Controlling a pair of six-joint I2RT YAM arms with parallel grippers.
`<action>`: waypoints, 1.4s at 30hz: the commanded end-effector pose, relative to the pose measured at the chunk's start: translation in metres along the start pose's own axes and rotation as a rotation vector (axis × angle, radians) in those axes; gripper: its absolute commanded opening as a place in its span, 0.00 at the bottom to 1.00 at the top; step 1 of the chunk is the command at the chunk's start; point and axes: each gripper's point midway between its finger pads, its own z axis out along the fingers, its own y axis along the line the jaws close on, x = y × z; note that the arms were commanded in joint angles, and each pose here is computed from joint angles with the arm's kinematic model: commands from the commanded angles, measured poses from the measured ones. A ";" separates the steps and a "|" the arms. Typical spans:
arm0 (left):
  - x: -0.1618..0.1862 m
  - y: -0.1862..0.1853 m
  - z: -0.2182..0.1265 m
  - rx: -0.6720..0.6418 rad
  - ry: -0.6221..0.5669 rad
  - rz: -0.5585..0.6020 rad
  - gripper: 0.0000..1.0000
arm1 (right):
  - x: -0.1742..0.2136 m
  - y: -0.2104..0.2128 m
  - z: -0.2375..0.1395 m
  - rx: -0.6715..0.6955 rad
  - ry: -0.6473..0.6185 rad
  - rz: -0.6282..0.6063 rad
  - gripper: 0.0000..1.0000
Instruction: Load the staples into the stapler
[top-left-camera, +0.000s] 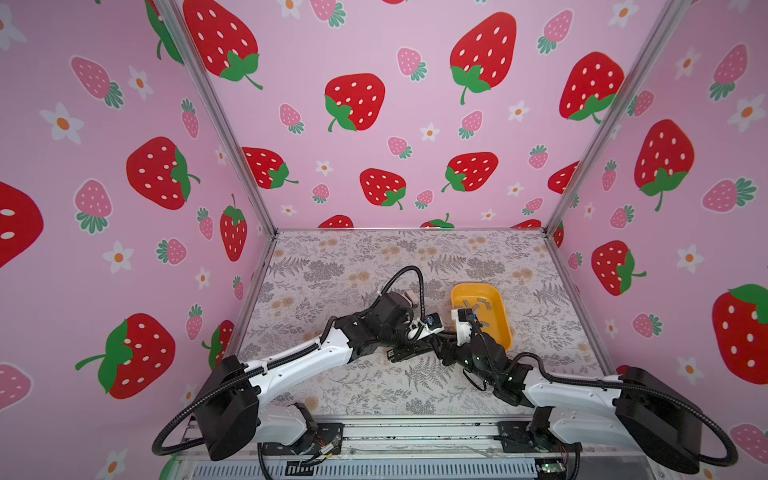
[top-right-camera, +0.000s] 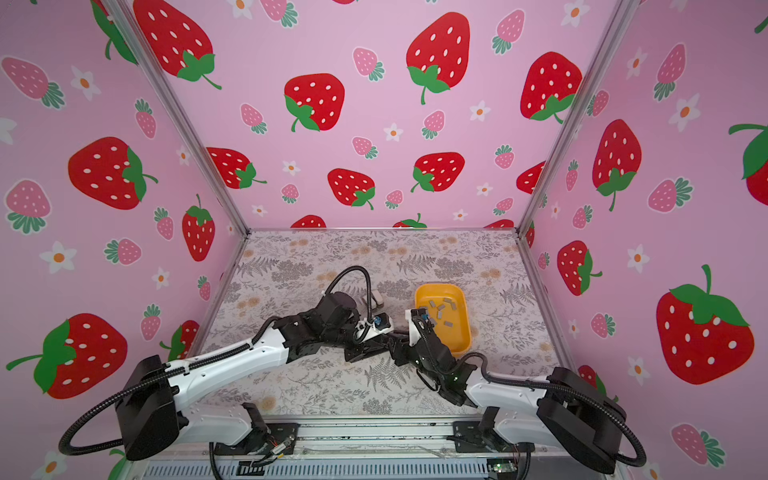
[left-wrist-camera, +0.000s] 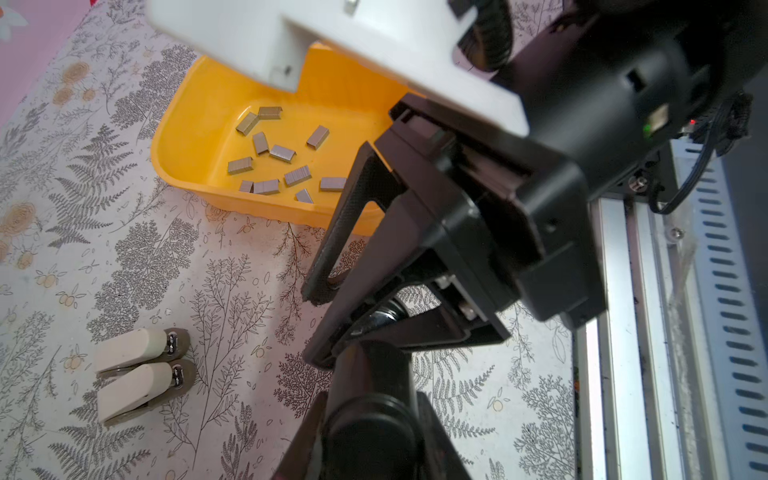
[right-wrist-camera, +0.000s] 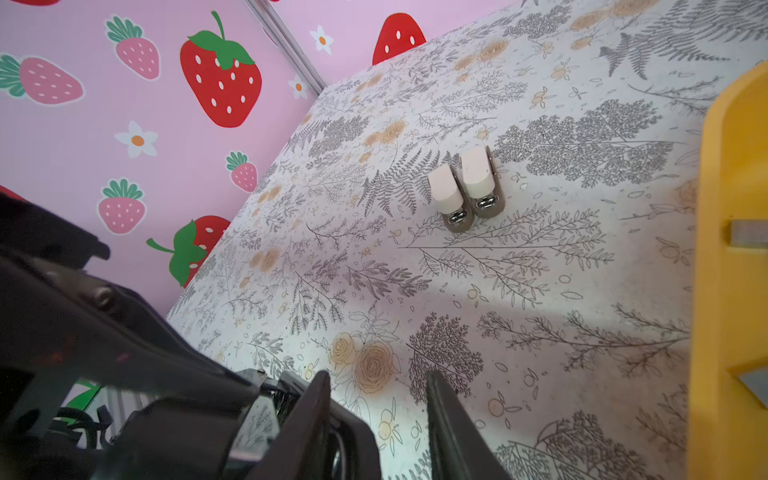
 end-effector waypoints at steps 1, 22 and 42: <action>-0.044 -0.003 -0.023 0.013 -0.155 0.079 0.00 | 0.017 -0.029 0.002 0.123 0.035 -0.005 0.39; -0.035 0.000 -0.034 -0.002 -0.196 0.101 0.00 | 0.045 -0.063 0.003 0.214 0.051 0.028 0.10; -0.020 0.004 -0.071 -0.059 -0.287 0.097 0.00 | 0.078 -0.099 0.010 0.338 0.089 0.066 0.00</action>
